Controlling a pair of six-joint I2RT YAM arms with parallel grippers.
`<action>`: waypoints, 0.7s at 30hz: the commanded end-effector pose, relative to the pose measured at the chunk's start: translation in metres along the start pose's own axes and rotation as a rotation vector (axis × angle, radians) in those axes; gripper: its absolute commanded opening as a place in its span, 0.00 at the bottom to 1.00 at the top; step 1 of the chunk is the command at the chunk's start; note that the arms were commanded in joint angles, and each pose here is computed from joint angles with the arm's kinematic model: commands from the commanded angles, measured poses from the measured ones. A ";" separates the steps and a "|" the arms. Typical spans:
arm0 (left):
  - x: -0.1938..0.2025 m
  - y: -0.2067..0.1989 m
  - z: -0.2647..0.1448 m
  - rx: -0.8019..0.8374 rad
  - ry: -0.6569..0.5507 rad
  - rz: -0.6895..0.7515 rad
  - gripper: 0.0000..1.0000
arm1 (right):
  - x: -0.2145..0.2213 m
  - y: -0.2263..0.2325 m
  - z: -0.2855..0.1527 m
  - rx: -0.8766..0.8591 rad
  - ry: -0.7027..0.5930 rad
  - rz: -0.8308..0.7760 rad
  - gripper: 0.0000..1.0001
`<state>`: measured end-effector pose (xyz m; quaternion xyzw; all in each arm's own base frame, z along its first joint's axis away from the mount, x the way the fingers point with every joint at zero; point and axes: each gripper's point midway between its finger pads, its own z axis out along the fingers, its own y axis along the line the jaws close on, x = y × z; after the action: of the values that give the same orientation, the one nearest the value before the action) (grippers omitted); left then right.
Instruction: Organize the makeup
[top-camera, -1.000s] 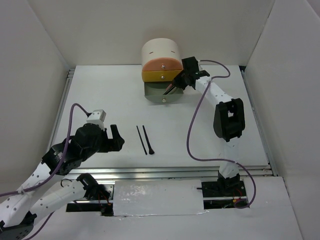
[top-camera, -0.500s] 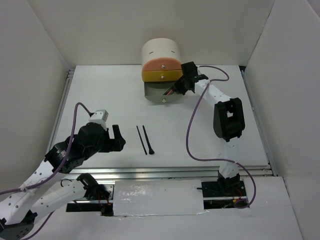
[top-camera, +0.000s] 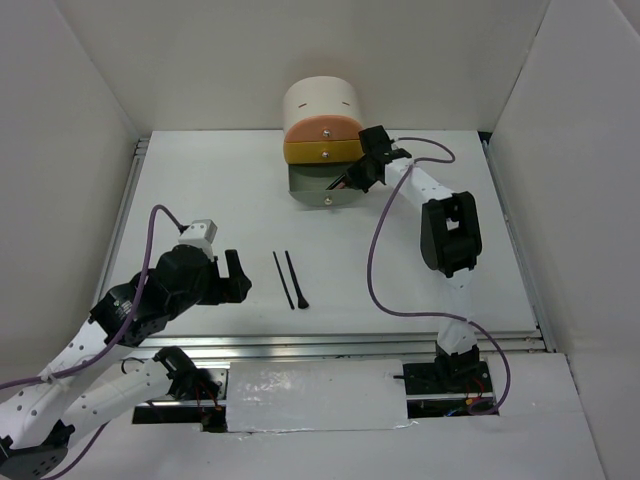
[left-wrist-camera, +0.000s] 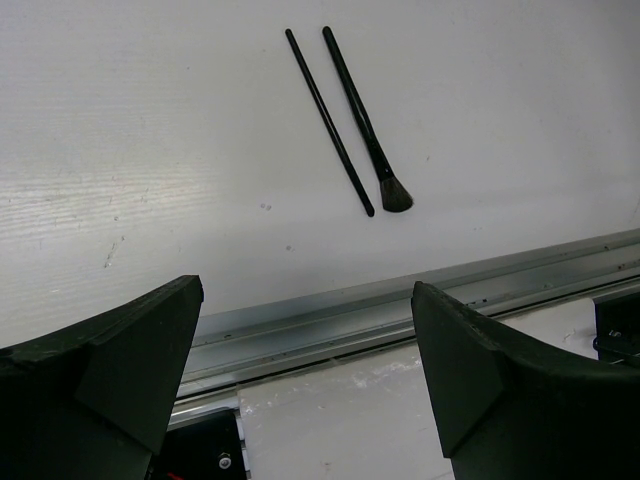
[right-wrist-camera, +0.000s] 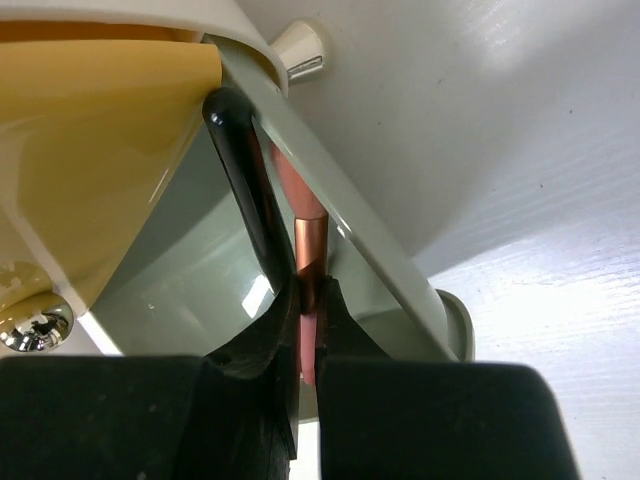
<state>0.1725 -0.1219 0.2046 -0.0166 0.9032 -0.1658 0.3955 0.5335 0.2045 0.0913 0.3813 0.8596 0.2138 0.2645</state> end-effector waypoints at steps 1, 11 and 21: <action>-0.005 -0.004 0.002 0.015 -0.017 0.008 0.99 | -0.009 0.009 -0.001 -0.026 -0.012 0.032 0.00; -0.005 -0.003 0.002 0.012 -0.017 0.008 0.99 | 0.008 0.050 0.028 -0.197 0.160 -0.105 0.00; -0.006 -0.004 0.002 0.011 -0.018 0.006 0.99 | 0.010 0.051 0.006 -0.250 0.124 -0.115 0.37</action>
<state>0.1732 -0.1224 0.2027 -0.0158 0.9053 -0.1625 0.3922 0.5616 0.2444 0.0722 0.3001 0.8740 0.3042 0.2315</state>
